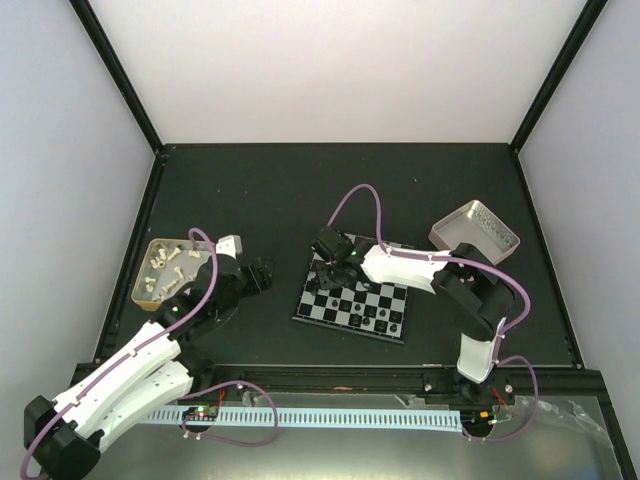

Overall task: Set up the chess pieces on the board
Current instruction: Pick up the chess piece from the chessboard, then place the chess piece on the chessboard.

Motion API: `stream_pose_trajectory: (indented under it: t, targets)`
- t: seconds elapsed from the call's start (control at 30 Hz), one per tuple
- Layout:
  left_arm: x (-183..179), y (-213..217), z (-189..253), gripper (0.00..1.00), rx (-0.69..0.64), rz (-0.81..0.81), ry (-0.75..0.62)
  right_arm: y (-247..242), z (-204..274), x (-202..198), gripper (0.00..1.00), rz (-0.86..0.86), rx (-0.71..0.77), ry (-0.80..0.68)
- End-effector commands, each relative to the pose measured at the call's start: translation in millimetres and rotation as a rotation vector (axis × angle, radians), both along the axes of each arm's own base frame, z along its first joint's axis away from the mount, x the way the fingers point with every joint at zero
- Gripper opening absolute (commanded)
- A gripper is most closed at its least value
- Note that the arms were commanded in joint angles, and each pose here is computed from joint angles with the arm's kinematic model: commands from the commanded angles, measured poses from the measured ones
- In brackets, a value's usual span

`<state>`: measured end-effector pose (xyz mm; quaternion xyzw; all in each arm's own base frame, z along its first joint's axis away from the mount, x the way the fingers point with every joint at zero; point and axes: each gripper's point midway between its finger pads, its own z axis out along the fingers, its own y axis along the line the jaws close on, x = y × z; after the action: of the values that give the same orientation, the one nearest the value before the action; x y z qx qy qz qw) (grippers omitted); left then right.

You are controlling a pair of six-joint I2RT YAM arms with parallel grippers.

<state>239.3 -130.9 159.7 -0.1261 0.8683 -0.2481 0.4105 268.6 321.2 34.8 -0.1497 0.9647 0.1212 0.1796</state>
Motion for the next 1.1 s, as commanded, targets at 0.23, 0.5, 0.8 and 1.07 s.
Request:
stream_pose_trajectory:
  t: [0.23, 0.5, 0.8, 1.07]
  targets:
    - [-2.0, -35.4, 6.6, 0.80, -0.083, -0.177, -0.007, 2.5, 33.8, 9.8, 0.15, -0.089, 0.116, -0.070]
    - [-9.0, -73.3, 21.9, 0.80, -0.192, -0.380, -0.088, 17.1, 98.8, -4.1, 0.15, -0.128, 0.448, -0.021]
    - [-23.7, -106.5, 31.4, 0.67, -0.287, -0.536, -0.164, 29.8, 149.7, -31.4, 0.15, -0.259, 0.868, 0.183]
    - [-33.6, -124.5, 38.8, 0.47, -0.243, -0.600, -0.221, 25.8, 145.1, -40.3, 0.15, -0.357, 0.944, 0.296]
